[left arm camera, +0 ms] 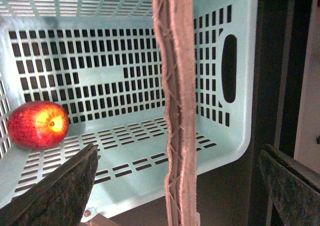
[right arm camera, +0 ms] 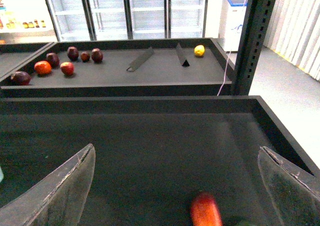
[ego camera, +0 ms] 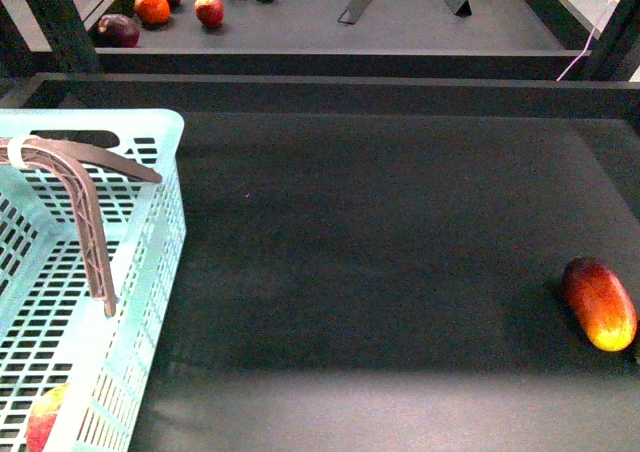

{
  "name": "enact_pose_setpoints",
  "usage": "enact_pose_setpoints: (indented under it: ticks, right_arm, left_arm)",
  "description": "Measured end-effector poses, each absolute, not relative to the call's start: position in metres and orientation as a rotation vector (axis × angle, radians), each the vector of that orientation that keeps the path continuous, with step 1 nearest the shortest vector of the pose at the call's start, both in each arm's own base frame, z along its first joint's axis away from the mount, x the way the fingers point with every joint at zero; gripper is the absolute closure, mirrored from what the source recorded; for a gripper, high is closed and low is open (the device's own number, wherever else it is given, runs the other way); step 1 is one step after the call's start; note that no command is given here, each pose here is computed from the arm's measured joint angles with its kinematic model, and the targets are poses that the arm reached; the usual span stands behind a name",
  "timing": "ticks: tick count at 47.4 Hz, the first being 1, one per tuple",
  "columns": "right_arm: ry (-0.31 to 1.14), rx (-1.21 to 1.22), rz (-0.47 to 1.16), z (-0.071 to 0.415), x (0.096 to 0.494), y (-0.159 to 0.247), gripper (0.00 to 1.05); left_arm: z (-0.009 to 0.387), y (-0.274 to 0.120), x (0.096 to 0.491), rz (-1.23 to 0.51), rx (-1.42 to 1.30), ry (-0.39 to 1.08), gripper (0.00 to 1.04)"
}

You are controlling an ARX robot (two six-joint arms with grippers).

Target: Pick apple with right arm and hold basket with left

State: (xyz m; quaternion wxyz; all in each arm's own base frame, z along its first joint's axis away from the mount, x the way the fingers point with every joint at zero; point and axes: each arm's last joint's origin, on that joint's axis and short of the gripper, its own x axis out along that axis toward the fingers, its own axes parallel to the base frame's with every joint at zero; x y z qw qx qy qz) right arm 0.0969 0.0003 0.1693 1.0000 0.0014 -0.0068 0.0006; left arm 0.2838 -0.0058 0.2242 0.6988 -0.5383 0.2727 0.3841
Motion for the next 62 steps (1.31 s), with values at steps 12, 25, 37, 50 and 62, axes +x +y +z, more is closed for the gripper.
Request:
enact_pose_setpoints:
  ticks: [12,25,37,50,62]
  right_arm:
    - [-0.014,0.003,0.001,0.169,0.097,0.0,0.09]
    - [-0.014,0.003,0.001,0.169,0.097,0.0,0.09]
    - [-0.014,0.003,0.001,0.169,0.097,0.0,0.09]
    - [-0.014,0.003,0.001,0.169,0.097,0.0,0.09]
    - [-0.014,0.003,0.001,0.169,0.097,0.0,0.09]
  left_arm:
    - [0.24,-0.009,0.282,0.707,-1.125,0.59,0.1]
    - [0.215,-0.001,0.234,-0.003,-0.231,0.012,0.6]
    - [0.192,0.0,0.193,-0.002,-0.028,0.009,1.01]
    - [0.181,0.0,0.166,-0.003,-0.015,0.009,1.01]
    - [0.172,0.0,0.146,-0.003,-0.014,0.006,1.01]
